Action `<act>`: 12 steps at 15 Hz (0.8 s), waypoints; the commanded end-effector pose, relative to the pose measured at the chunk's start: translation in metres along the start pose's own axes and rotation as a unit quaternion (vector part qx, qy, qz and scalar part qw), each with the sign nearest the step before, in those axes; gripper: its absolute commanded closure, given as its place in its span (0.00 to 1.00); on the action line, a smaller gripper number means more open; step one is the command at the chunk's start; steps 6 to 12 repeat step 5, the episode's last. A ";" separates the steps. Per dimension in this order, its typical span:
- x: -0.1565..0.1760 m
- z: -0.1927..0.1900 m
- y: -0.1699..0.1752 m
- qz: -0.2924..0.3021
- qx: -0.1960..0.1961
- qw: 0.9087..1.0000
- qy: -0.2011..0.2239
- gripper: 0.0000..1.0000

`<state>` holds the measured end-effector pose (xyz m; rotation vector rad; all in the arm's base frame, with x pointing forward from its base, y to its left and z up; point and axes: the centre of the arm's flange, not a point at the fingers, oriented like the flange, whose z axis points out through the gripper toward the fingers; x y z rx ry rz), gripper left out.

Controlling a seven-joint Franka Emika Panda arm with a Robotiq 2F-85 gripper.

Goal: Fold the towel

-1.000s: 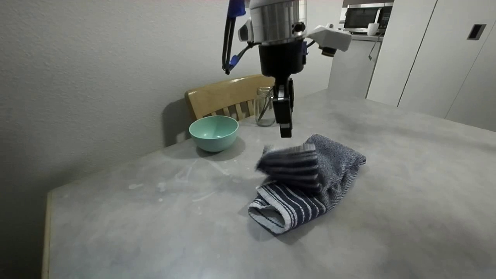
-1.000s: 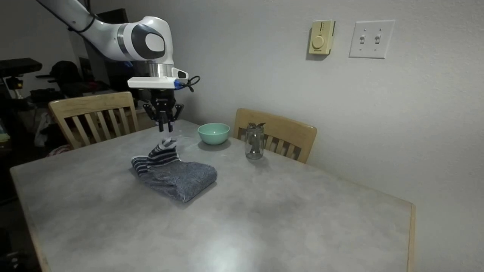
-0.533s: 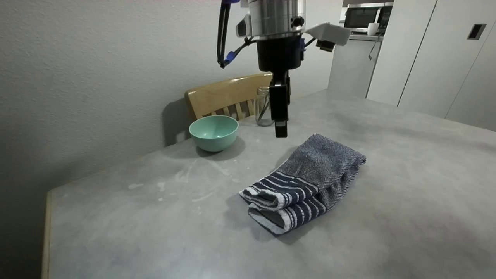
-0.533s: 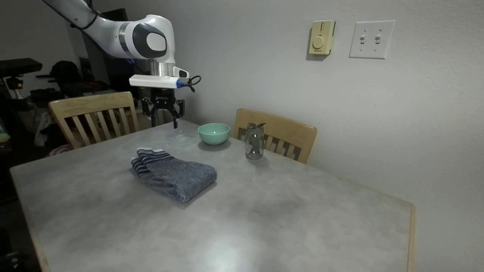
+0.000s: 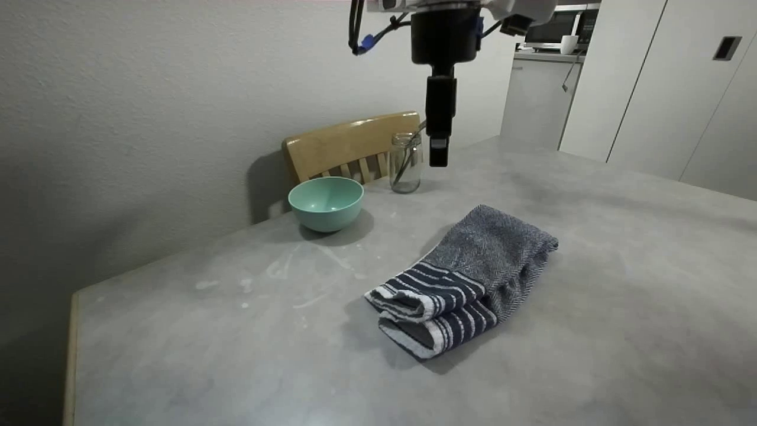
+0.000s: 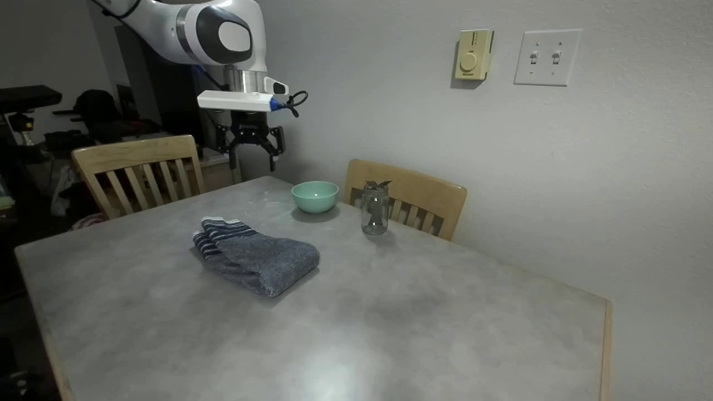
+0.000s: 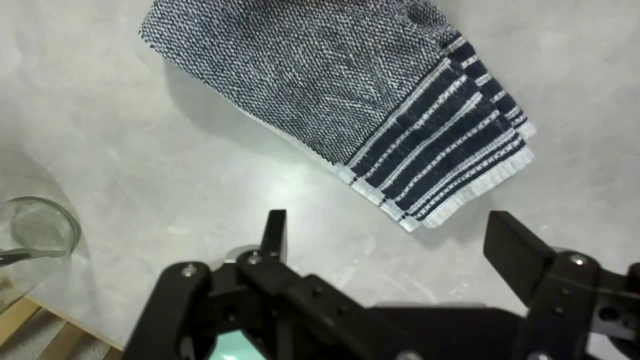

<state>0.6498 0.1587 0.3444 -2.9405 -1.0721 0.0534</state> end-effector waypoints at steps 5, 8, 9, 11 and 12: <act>-0.002 0.002 -0.003 -0.001 0.001 1.000 -0.003 0.00; -0.002 0.002 -0.003 -0.001 0.001 1.000 -0.003 0.00; -0.002 0.002 -0.003 -0.001 0.001 1.000 -0.003 0.00; -0.002 0.002 -0.003 -0.001 0.001 1.000 -0.003 0.00; -0.002 0.002 -0.003 -0.001 0.001 1.000 -0.003 0.00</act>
